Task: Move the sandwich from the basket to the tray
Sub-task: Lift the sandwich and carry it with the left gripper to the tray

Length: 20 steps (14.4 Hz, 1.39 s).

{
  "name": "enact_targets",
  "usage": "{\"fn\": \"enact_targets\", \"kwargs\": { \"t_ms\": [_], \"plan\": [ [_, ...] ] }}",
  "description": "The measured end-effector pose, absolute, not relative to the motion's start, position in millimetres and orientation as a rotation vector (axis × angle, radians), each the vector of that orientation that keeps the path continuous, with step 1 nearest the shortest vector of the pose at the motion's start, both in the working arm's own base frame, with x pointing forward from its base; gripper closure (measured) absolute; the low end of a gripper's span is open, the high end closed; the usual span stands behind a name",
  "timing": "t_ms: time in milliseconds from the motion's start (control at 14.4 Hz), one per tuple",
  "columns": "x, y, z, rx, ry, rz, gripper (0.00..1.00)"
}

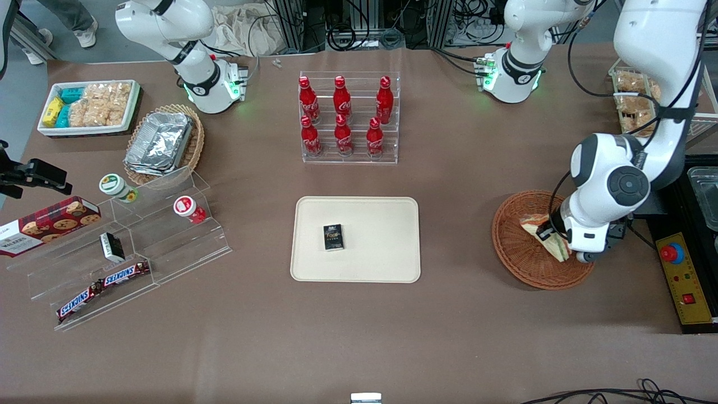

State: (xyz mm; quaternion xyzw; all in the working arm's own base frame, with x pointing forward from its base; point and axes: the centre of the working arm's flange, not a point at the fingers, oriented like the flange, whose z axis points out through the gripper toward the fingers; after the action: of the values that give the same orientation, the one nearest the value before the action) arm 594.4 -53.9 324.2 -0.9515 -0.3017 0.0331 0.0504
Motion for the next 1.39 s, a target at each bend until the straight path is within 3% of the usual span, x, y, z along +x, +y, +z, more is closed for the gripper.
{"fn": "enact_targets", "kwargs": {
  "t_ms": [139,277,485,693,901,1109,1386],
  "plan": [
    [612,-86,398,-2.896,-0.859,0.123,0.84],
    [619,-122,461,-2.941,-0.795,0.089,0.81],
    [613,-184,494,-3.010,-0.664,0.105,0.84],
    [599,-247,465,-3.031,-0.533,0.186,0.84],
    [582,-321,403,-3.055,-0.350,0.286,0.84],
    [569,-386,338,-3.098,-0.196,0.234,0.84],
    [570,-410,260,-3.128,-0.126,0.197,0.84]
  ]
}}
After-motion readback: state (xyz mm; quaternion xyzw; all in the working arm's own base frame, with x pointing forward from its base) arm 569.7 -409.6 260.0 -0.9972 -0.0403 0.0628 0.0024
